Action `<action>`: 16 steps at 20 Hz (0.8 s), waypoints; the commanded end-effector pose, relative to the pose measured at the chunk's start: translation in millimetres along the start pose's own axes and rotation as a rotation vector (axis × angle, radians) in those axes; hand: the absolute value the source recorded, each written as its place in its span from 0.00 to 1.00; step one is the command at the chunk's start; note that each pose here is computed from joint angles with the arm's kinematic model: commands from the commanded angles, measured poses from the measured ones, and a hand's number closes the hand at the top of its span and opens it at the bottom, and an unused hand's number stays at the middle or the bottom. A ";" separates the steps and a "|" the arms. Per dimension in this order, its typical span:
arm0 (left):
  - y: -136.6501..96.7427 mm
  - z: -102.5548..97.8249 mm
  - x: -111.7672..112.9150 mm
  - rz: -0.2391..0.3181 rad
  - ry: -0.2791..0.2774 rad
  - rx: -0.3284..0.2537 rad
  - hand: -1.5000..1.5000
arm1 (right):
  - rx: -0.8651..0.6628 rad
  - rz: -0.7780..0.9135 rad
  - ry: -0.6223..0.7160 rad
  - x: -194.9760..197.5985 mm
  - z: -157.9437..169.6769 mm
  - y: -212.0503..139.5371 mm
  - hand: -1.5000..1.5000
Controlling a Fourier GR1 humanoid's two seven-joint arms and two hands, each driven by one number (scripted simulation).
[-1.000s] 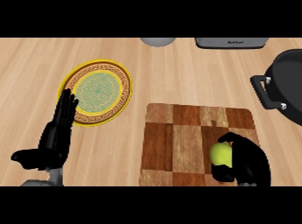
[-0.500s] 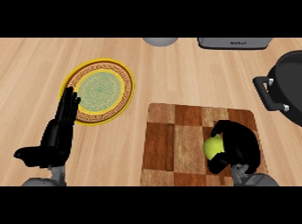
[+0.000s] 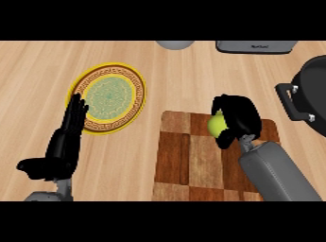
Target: Pick the pear from the cutting board and place it in the pot
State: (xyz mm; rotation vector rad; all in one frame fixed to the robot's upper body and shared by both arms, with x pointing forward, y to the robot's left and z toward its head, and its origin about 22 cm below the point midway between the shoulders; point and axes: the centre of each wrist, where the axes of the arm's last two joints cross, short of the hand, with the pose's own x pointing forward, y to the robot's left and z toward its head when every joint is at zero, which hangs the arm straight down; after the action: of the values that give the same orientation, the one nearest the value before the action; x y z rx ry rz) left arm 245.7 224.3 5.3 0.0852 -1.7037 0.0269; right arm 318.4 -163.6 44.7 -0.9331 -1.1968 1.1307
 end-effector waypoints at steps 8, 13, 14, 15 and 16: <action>9.8 4.8 1.7 -0.017 0.015 0.023 0.50 | -0.445 -0.041 -0.086 56.7 23.0 -58.8 1.00; -7.9 3.3 -1.7 -0.019 -0.001 0.036 0.50 | -0.516 0.026 0.057 35.7 33.8 -93.1 1.00; 1.3 -2.6 -0.3 -0.027 0.002 0.021 0.50 | -0.535 0.025 0.088 30.5 28.9 -92.6 1.00; 14.5 -3.9 9.7 -0.019 0.006 0.030 0.50 | -0.545 0.013 0.118 23.6 23.3 -112.6 1.00; 0.8 20.6 -9.6 -0.003 0.004 0.026 0.50 | -0.555 0.019 0.146 22.3 20.2 -104.7 1.00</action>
State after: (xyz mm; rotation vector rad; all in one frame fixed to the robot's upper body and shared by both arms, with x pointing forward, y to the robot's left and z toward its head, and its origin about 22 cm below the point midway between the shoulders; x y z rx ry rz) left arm 240.5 228.7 3.4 0.1195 -1.6978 0.0375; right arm 310.8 -151.7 141.9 -1.3378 -1.4591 0.8174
